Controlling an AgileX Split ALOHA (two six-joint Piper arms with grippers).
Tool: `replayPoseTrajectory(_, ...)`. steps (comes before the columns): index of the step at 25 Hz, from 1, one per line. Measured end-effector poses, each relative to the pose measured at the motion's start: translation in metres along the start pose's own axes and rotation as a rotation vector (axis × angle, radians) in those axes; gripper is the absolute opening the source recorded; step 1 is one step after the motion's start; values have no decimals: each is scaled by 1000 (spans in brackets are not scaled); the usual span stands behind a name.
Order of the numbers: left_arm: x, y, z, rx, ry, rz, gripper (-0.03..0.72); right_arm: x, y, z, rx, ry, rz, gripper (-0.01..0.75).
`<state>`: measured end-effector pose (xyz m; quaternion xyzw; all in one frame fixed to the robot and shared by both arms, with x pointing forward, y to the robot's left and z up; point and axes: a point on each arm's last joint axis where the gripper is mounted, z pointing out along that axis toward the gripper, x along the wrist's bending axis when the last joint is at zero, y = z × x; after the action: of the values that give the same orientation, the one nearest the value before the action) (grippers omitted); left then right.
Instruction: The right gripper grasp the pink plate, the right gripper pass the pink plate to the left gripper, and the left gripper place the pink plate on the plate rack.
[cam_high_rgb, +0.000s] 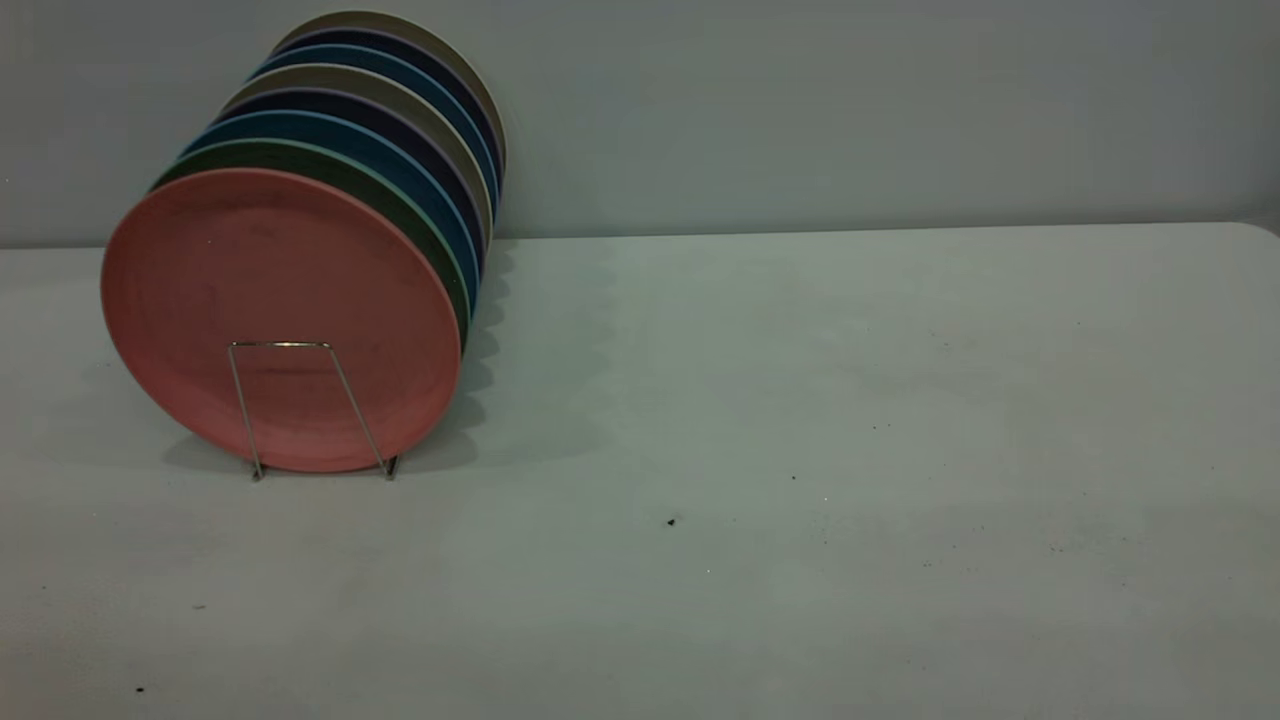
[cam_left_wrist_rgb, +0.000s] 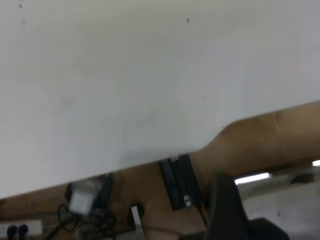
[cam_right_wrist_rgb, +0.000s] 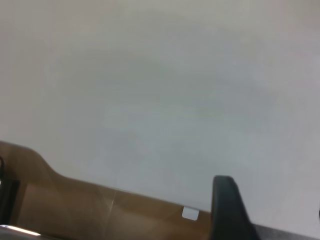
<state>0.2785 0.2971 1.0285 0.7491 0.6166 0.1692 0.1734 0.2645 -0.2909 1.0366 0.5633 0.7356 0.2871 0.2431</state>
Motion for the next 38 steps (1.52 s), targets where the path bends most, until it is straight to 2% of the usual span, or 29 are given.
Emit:
replayPoseTrajectory(7, -1, -12, -11, -128, 11, -4, 491, 0, -2, -2, -19, -3, 2, 384)
replayPoseTrajectory(13, -2, -20, -16, -195, 16, -3, 491, 4, -19, -22, -209, -66, 46, 334)
replayPoseTrajectory(15, -2, -20, -16, -198, 17, -3, 491, 5, -22, -25, -237, -74, 52, 317)
replayPoseTrajectory(21, -2, -26, -20, -249, 39, -29, 493, 5, -23, -25, -233, -86, 63, 256)
replayPoseTrajectory(27, -6, -47, -30, -396, 92, -74, 492, 5, -23, -25, -233, -86, 63, 229)
replayPoseTrajectory(38, -6, -48, -30, -396, 89, -78, 493, 5, -23, -25, -233, -86, 63, 232)
